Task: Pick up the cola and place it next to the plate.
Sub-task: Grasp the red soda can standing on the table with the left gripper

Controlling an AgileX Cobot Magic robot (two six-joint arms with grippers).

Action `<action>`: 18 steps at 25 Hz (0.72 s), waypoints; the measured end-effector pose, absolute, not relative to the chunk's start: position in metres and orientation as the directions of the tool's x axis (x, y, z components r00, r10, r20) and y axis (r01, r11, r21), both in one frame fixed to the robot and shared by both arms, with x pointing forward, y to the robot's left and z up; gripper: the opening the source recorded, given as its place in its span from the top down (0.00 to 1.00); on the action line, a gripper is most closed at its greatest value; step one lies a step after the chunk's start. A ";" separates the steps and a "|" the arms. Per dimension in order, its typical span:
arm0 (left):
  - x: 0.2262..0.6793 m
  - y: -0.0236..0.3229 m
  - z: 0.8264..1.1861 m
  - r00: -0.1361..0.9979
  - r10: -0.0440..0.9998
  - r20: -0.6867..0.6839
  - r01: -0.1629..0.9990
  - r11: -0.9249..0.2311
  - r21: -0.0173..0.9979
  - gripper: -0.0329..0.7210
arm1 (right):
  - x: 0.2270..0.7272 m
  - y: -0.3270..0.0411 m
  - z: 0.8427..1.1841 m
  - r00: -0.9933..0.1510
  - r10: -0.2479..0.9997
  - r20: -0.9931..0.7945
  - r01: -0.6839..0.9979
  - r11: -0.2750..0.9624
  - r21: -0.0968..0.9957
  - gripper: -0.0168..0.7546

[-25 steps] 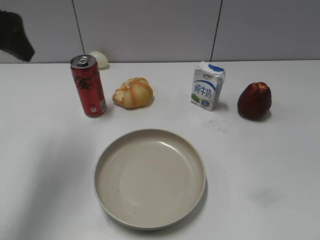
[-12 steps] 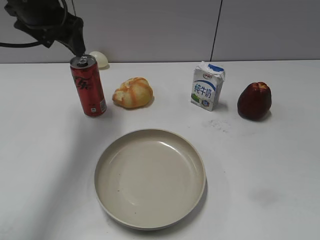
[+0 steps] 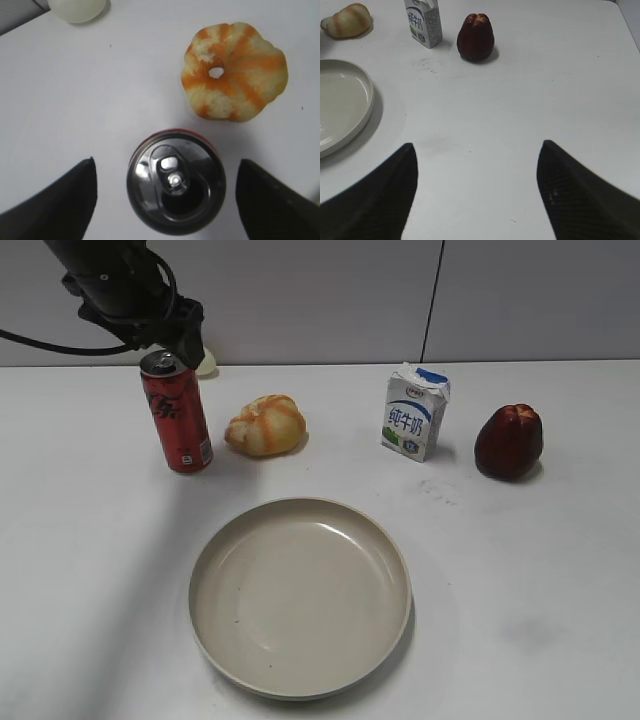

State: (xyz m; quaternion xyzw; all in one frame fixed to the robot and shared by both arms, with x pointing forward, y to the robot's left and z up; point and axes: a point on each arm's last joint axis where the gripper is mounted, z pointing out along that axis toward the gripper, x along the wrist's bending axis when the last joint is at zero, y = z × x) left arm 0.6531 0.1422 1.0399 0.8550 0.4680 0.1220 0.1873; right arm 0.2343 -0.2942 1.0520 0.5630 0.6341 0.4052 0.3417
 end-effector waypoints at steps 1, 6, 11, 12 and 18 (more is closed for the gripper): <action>0.654 0.141 1.038 0.533 0.845 0.033 0.754 -0.493 0.435 0.08 | 0.234 -0.294 1.052 -0.133 0.991 0.023 0.437 0.038 0.899 0.21; 0.657 0.138 1.034 0.536 0.844 0.032 0.750 -0.493 0.441 0.08 | 0.234 -0.294 1.052 -0.133 0.991 0.023 0.437 0.038 0.899 0.21; 0.659 0.137 1.026 0.538 0.842 0.034 0.756 -0.500 0.423 0.08 | 0.234 -0.294 1.052 -0.133 0.991 0.023 0.437 0.038 0.899 0.21; 0.660 0.137 1.023 0.538 0.842 0.034 0.758 -0.502 0.417 0.08 | 0.234 -0.294 1.052 -0.133 0.991 0.023 0.437 0.038 0.899 0.21; 0.663 0.137 1.008 0.545 0.837 0.043 0.770 -0.520 0.370 0.09 | 0.234 -0.294 1.052 -0.133 0.991 0.023 0.437 0.038 0.899 0.21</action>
